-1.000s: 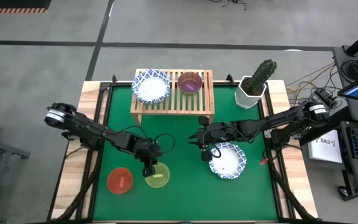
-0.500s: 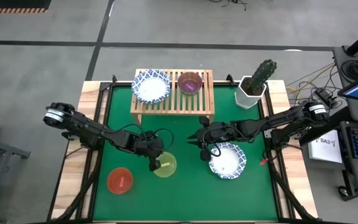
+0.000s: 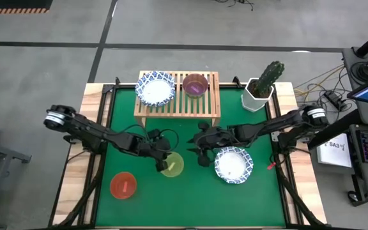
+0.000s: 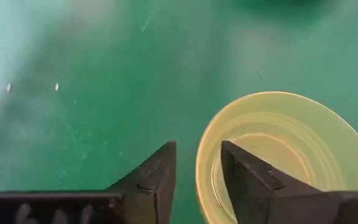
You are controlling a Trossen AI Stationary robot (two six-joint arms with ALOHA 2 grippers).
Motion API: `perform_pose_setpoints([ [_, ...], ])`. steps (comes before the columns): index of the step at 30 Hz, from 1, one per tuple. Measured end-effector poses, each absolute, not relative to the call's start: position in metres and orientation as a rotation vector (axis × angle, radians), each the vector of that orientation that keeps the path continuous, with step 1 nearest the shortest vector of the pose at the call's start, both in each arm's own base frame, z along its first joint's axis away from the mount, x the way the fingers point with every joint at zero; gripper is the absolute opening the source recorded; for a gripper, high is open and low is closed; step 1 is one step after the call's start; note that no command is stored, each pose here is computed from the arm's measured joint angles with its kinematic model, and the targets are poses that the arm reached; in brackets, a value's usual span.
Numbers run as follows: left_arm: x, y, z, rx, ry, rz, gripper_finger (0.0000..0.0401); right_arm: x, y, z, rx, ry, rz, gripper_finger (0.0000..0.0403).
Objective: Place and stack bowls onto a shelf
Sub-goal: Stack the yellow bowl on top of the purple bowl on the shelf
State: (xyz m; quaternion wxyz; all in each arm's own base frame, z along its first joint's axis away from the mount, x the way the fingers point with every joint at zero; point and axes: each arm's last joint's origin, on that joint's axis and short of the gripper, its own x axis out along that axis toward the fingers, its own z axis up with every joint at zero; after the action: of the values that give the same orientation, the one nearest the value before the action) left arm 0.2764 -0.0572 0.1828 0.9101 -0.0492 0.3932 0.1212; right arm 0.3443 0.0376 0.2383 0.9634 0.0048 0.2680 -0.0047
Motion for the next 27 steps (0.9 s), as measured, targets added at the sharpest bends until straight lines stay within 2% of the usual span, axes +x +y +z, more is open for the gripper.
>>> perform_pose_setpoints([
  [7, 0.266, -0.054, 0.209, 0.055, 0.74, 0.179, 0.0134, 0.374, 0.041, 0.237, 0.022, 0.67, -0.023, 0.0148],
  [13, 0.235, -0.045, 0.258, 0.245, 0.556, 0.176, 0.0127, 0.401, 0.044, 0.233, 0.02, 0.72, -0.027, 0.0148],
  [17, 0.208, -0.038, 0.284, 0.226, 0.378, 0.18, 0.0119, 0.419, 0.046, 0.226, 0.019, 0.728, -0.027, 0.0148],
  [27, 0.155, -0.027, 0.273, 0.144, 0.222, 0.175, 0.0107, 0.454, 0.048, 0.188, 0.038, 0.787, -0.046, 0.0148],
])
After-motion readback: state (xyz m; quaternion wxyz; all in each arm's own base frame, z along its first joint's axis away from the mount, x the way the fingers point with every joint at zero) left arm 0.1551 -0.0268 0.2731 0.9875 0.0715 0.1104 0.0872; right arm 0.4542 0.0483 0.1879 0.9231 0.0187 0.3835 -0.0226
